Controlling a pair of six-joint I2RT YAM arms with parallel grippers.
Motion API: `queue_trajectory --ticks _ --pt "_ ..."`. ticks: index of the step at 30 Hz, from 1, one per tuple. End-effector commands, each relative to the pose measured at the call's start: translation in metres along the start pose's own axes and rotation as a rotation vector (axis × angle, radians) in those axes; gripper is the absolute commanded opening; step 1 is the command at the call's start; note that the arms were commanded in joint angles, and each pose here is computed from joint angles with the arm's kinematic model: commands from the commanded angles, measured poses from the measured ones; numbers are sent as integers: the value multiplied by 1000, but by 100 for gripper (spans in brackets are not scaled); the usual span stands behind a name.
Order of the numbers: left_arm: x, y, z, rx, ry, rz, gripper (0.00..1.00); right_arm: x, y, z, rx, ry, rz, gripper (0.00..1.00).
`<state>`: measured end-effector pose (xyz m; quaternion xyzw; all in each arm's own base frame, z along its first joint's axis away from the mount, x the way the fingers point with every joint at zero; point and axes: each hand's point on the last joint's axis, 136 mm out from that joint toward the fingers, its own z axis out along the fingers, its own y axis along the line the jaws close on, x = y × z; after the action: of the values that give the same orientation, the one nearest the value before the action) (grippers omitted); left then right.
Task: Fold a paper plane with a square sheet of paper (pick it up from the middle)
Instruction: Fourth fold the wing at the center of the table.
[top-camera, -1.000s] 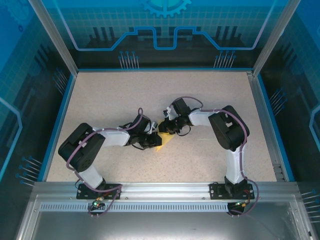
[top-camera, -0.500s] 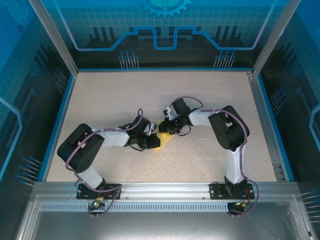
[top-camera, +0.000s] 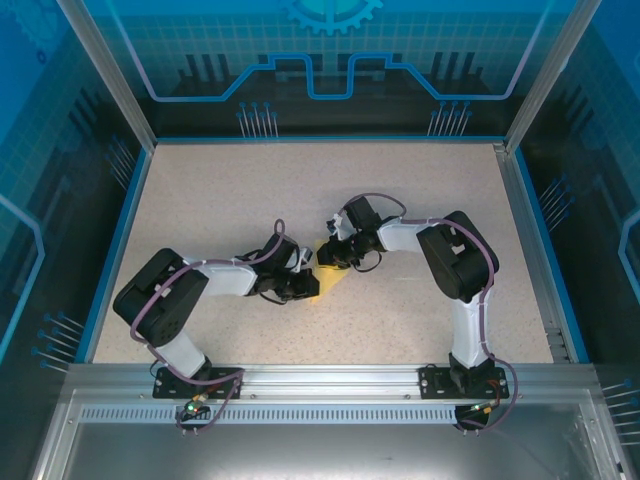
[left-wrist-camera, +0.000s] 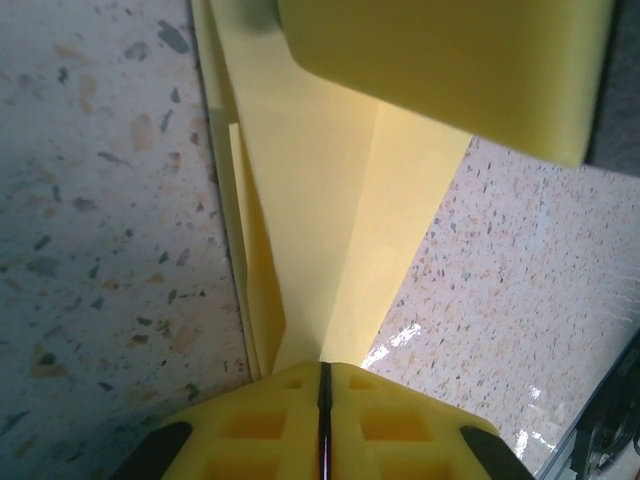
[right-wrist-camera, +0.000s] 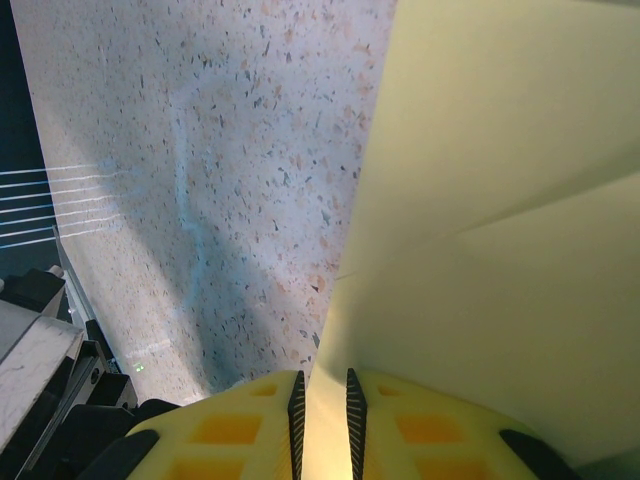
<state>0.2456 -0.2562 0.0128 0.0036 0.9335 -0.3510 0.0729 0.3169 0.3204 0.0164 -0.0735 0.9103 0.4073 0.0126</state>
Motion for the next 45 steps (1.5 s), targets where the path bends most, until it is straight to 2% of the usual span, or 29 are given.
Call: queue_trajectory --ticks 1,8,19,22,28,32,39,45 --pt "43 21 -3 -45 142 -37 10 32 -55 12 176 76 100 22" --pt "55 17 -7 -19 191 -21 12 32 -56 11 181 75 100 22" --pt "64 32 -15 -96 207 -35 11 32 -56 12 183 76 101 22" --pt "58 20 -22 -55 156 -21 12 32 -56 12 184 76 101 22" --pt "23 2 -55 -21 -76 -29 15 33 -57 13 184 78 104 22" --pt "0 -20 -65 56 -148 -38 17 32 -57 13 183 78 106 22" --pt "-22 -56 -44 191 -100 -16 18 32 -57 13 182 80 104 22" --pt "-28 -60 -15 158 -52 -4 18 32 -57 14 178 80 106 22"
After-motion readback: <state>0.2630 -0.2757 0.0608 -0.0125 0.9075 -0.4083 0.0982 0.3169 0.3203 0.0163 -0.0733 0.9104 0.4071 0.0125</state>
